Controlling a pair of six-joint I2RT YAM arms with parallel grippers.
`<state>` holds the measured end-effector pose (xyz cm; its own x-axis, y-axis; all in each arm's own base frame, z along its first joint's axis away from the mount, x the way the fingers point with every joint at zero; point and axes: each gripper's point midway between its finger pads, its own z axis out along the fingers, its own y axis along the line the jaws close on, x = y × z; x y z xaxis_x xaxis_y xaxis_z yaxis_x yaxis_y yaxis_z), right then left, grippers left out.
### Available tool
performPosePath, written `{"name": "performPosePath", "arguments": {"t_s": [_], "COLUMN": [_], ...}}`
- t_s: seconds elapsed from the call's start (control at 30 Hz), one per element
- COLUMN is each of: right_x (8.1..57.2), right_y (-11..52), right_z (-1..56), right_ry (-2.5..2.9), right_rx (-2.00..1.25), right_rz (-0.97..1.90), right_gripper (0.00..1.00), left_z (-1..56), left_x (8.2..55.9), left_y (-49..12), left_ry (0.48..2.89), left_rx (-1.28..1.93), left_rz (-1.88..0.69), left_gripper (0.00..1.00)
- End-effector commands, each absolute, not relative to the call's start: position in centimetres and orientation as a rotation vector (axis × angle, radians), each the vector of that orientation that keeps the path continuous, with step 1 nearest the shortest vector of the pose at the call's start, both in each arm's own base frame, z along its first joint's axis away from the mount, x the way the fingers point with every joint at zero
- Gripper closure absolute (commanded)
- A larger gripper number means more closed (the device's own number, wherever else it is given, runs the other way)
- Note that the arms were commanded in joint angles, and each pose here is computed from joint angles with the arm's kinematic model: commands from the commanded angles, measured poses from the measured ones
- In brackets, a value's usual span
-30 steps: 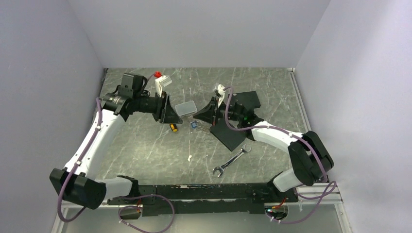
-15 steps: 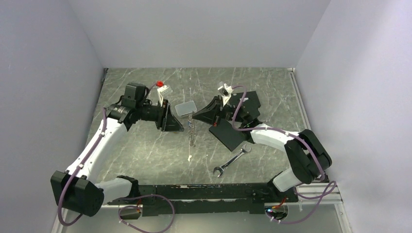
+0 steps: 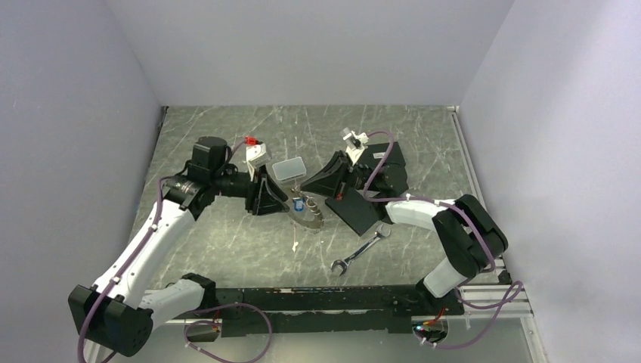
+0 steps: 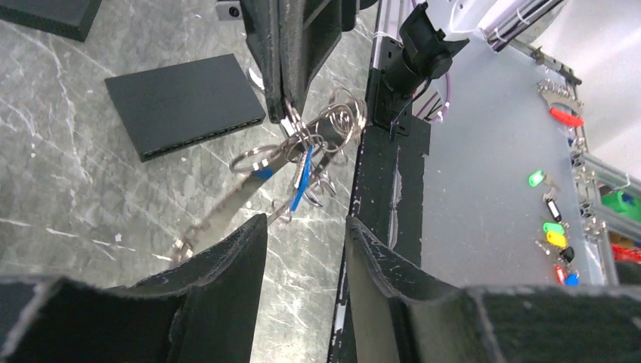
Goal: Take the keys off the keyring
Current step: Remove the key from the keyring.
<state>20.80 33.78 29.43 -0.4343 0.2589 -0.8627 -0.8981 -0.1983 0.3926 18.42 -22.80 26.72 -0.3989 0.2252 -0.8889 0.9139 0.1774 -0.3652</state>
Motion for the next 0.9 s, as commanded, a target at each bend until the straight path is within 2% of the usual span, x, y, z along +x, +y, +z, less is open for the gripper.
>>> {"name": "performPosePath", "arguments": {"t_s": [0.0,0.27,0.53,0.87], "right_x": [18.5,17.0,16.4,16.2], "right_y": [32.6,32.5,32.8,32.8], "right_z": [32.3,32.9,33.0,33.1], "right_ry": [1.009,0.979,0.975,0.968], "right_rx": [-0.908,-0.963,-0.984,-0.989], "right_rz": [1.782,1.808,1.825,1.826], "right_gripper": [1.00,1.00,1.00,1.00], "left_z": [27.9,28.0,27.3,25.7], "left_x": [17.8,16.0,16.4,17.1], "left_y": [-23.6,-25.4,-25.8,-25.7], "left_ry": [1.618,1.563,1.576,1.641], "left_rx": [1.178,1.254,1.233,1.169], "left_rz": [-1.240,-1.267,-1.235,-1.206], "left_gripper": [0.54,0.55,0.60,0.61]}}
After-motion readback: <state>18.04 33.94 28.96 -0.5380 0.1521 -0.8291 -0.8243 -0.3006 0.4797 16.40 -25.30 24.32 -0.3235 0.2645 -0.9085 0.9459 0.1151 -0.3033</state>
